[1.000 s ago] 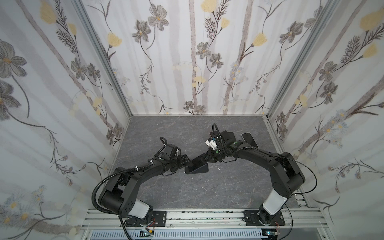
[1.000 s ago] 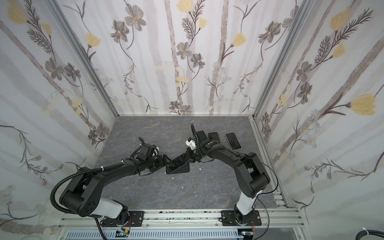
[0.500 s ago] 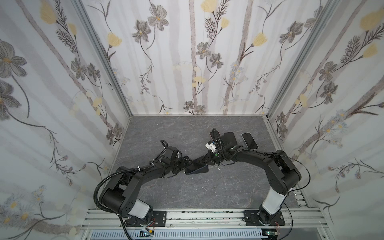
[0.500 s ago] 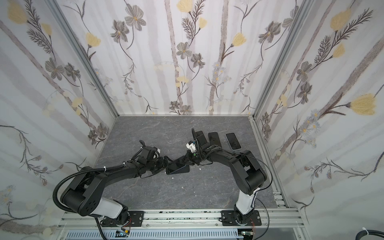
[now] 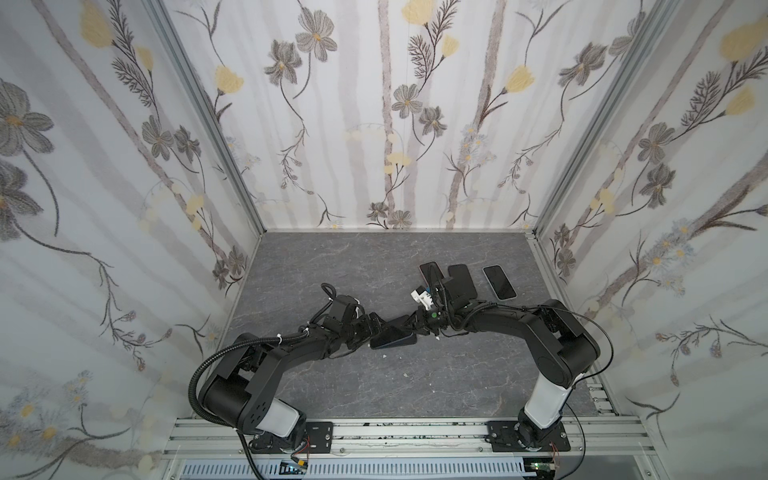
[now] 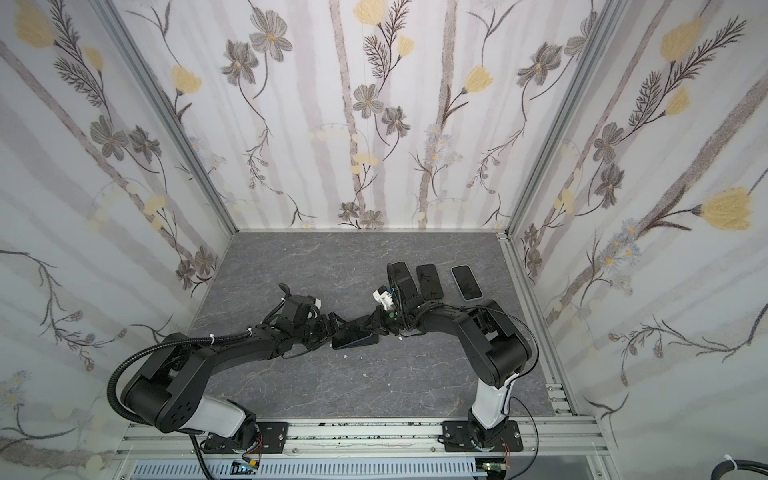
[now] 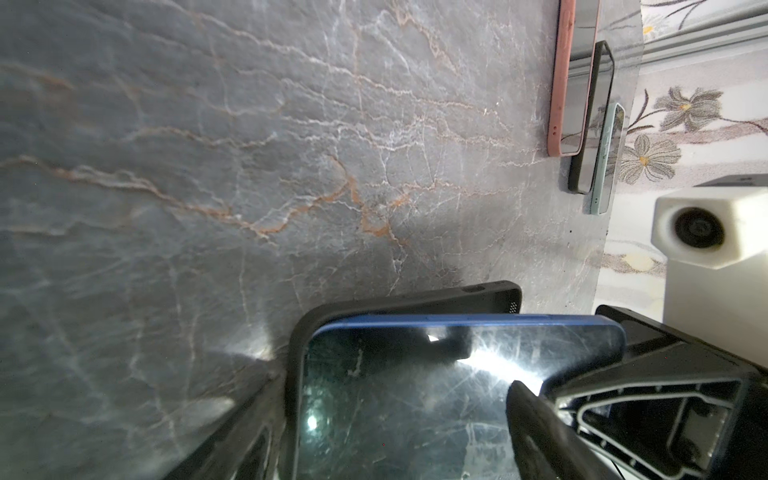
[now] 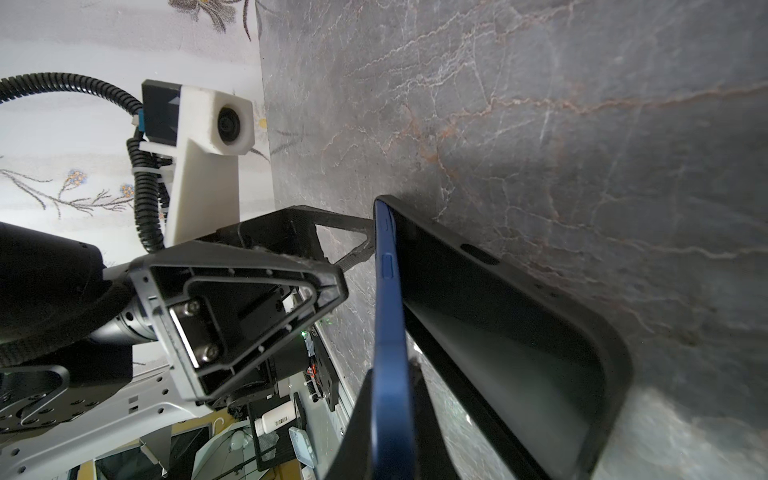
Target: Put the phone into the phone case
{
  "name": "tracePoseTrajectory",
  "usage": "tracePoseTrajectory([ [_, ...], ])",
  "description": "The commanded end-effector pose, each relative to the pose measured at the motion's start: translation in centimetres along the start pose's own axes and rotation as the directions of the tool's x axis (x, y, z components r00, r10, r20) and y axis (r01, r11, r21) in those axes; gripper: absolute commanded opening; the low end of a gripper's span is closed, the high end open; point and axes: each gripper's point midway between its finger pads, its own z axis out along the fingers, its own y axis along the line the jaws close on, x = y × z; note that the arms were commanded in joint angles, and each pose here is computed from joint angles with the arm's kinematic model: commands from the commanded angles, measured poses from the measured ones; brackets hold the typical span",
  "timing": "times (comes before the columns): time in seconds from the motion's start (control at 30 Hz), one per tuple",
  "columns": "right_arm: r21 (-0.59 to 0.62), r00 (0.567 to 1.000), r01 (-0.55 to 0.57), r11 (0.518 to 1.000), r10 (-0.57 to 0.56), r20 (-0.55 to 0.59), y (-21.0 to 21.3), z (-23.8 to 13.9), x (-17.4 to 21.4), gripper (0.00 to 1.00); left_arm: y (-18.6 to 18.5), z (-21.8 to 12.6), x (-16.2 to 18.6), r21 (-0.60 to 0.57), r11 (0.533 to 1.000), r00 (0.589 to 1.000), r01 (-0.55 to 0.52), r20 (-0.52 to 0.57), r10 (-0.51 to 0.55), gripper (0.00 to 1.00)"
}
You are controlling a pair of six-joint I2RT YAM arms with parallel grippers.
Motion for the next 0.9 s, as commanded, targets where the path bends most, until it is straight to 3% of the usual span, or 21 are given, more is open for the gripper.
tracePoseTrajectory([
  [0.0,0.136,0.998,-0.062,0.989,0.058,0.031,-2.9,-0.1,0.4,0.00,-0.2,0.1,1.1,0.014,0.999,0.998,0.041,-0.046,-0.040,0.85],
  [0.27,0.246,0.995,-0.093,0.965,0.081,0.059,-5.0,-0.4,0.2,0.17,0.2,-0.3,0.8,-0.017,0.999,0.999,0.038,-0.013,-0.039,0.85],
  [0.63,0.397,0.998,0.008,0.918,-0.035,0.061,-2.5,-1.3,-1.4,0.41,0.8,-2.2,-0.3,-0.106,0.994,0.998,-0.009,0.061,0.016,0.85],
  [0.87,0.417,0.995,0.033,0.908,-0.067,0.067,-1.2,-2.1,-1.7,0.46,0.9,-2.9,-0.8,-0.134,0.990,0.996,-0.040,0.079,0.051,0.78],
])
